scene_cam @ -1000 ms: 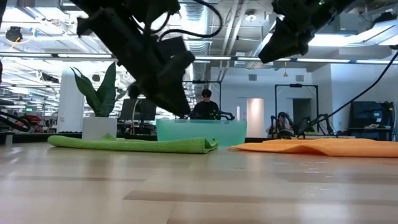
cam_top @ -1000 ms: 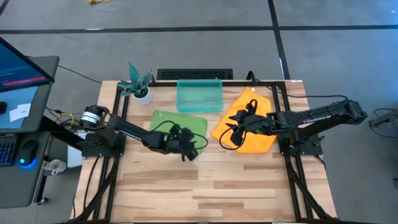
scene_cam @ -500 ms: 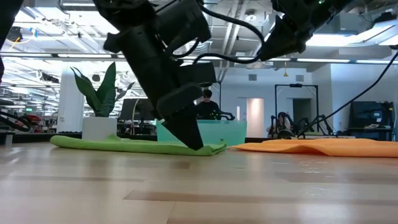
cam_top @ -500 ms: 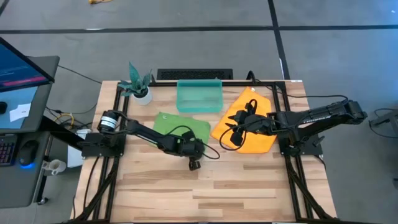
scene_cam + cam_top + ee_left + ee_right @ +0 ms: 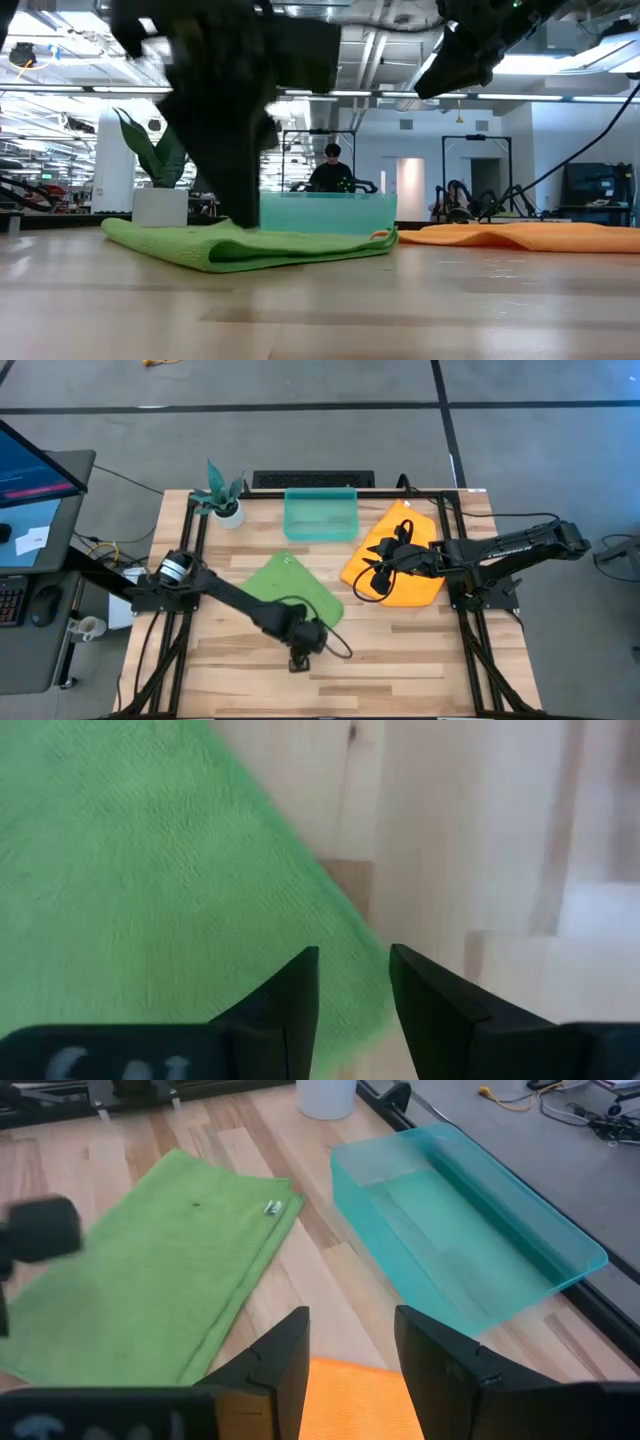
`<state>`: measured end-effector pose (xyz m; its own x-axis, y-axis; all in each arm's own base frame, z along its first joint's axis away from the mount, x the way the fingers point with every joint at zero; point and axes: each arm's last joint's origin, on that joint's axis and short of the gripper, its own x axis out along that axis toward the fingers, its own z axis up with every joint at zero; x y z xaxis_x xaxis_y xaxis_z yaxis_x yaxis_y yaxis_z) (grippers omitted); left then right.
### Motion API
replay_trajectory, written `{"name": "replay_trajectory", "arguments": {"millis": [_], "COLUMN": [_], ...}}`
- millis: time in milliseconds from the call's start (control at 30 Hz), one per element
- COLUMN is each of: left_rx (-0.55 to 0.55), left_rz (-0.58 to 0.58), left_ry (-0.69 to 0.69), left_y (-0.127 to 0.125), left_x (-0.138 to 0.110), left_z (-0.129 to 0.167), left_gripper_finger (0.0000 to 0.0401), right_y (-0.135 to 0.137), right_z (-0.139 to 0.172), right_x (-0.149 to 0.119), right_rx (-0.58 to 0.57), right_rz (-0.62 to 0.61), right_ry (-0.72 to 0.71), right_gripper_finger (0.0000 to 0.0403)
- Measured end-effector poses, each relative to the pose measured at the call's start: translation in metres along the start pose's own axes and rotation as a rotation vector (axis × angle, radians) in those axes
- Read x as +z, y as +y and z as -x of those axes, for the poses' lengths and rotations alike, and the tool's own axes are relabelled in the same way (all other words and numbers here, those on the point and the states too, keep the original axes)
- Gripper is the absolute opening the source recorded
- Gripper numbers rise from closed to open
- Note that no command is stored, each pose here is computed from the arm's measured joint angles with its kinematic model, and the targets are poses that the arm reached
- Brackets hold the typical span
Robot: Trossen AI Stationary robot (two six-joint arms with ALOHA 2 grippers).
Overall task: Roll microfiber towels into tight, uniform cylinder then place into a basket
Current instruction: Fold the green towel
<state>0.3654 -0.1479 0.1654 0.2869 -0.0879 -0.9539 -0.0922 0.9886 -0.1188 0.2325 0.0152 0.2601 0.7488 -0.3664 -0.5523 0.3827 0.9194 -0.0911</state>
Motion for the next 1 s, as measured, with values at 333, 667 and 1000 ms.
{"name": "replay_trajectory", "arguments": {"millis": [333,667,1000], "left_rx": [0.559,0.744,0.552], "left_rz": [-0.04,0.221,0.374], "left_ry": [-0.087,-0.108,-0.043], "left_y": [-0.021,0.043,0.098], "left_x": [-0.02,-0.008,-0.014], "left_z": [0.035,0.022,-0.021], "left_gripper_finger": [0.0119,0.0119,0.0119], "right_y": [0.0,0.001,0.001], "right_z": [0.0,0.0,0.0], "right_x": [0.001,0.003,0.003], "right_rx": [0.003,0.006,0.006], "right_rz": [-0.007,-0.013,-0.005], "right_ry": [-0.012,-0.025,-0.024], "right_gripper_finger": [0.0171,0.0171,0.0171]}}
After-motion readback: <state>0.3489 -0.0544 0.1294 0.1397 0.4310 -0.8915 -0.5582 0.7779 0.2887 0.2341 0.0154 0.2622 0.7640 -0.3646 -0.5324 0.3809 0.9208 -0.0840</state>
